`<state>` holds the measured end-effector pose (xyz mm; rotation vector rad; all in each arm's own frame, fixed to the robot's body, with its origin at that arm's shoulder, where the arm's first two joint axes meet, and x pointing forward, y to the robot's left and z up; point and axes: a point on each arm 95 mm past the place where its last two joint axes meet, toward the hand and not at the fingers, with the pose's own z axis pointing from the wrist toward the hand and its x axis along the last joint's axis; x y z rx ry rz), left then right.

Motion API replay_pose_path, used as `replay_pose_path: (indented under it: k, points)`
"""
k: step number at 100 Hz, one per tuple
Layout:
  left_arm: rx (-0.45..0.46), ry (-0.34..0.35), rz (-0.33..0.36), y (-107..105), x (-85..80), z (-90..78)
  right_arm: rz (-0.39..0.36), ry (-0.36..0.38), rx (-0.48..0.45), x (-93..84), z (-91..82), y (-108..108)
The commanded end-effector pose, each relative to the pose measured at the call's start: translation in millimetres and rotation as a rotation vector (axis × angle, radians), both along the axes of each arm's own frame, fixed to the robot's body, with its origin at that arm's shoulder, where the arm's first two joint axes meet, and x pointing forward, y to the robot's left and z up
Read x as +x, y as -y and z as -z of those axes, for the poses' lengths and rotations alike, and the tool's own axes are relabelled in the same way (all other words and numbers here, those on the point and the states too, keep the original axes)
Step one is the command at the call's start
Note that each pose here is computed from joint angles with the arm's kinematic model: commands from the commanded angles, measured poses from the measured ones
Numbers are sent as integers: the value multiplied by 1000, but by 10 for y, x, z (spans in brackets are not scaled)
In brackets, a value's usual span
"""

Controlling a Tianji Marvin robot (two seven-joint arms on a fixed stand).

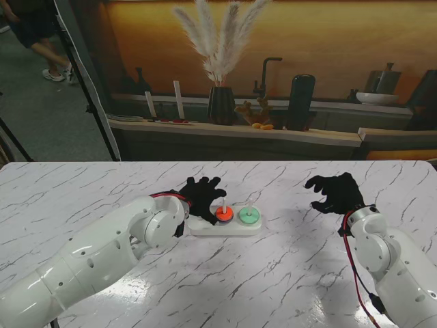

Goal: Move the three rings of the Hanoi Tower from the left rod to the right rod

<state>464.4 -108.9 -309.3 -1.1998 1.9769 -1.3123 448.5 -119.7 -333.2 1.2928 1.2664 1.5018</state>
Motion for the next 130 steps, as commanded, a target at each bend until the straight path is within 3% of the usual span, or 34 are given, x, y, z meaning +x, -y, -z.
replay_pose_path:
  k: [1,82,130]
  points:
    - [6,-10,22,72,-33,31,-3,-5,7,-25,34,-40]
    - [49,-50,49,175,-32,140,3,-4,5,-39,41,-21]
    - [44,-26,45,208,-33,174,4,-10,3,-47,54,-10]
